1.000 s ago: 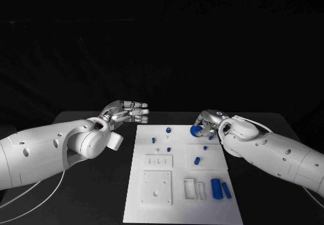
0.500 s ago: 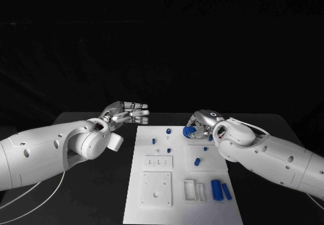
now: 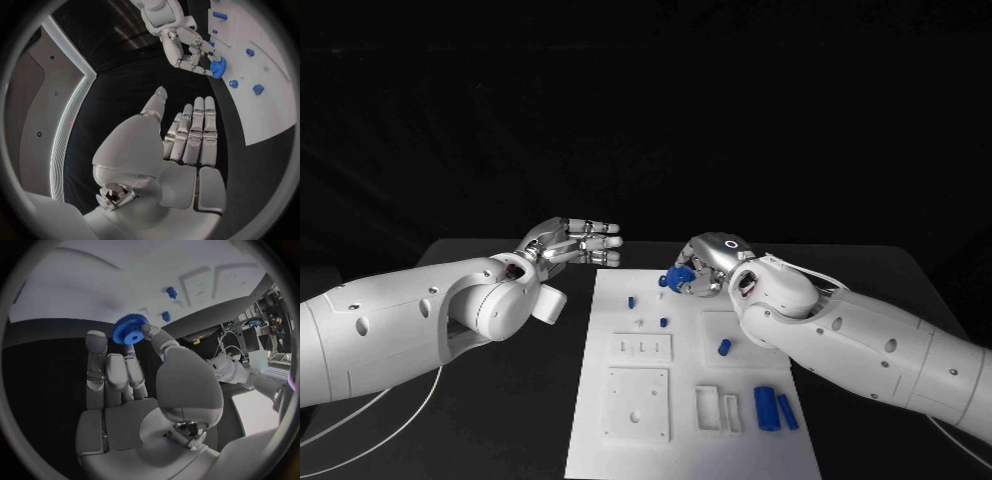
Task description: Assemble the parts on the task board
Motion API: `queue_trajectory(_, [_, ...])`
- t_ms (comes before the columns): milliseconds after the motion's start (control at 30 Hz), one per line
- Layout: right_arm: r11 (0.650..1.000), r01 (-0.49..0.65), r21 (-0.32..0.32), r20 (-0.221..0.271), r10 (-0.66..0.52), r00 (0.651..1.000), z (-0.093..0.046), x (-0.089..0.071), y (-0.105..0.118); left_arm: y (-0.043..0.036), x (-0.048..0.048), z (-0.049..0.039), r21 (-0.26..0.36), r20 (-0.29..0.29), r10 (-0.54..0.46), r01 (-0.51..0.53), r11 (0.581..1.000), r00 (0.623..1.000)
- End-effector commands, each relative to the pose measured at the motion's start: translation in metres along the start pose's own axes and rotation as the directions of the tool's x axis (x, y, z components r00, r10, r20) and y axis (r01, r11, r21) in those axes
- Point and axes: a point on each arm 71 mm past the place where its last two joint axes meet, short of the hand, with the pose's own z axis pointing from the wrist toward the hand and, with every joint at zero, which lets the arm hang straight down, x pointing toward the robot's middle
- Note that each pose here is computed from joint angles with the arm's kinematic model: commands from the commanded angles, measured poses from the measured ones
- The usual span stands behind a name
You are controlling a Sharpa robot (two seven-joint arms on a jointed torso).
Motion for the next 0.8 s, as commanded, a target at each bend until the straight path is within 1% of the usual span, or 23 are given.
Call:
queue_trajectory(33, [1.0,0.016,-0.019,0.01,-0.016,1.0,0.004,0.004,0.007,-0.0018,0.0035,0.001,0.01,-0.016,-0.001,0.001,1.0,1.0])
queue_trajectory(233, [0.999,0.01,-0.041,-0.005,-0.01,1.0,0.009,0.016,0.02,-0.0019,0.0039,0.0014,0.01,-0.017,-0.001,0.001,1.0,1.0])
queue_trajectory(467, [0.998,0.008,-0.057,-0.023,-0.009,1.0,0.013,0.026,0.03,-0.0018,0.0039,0.0016,0.01,-0.017,-0.001,0.001,1.0,1.0])
queue_trajectory(800, [0.998,0.018,-0.052,-0.063,-0.022,0.998,0.015,0.035,0.031,-0.0019,0.0048,0.0021,0.009,-0.019,-0.002,0.002,1.0,1.0])
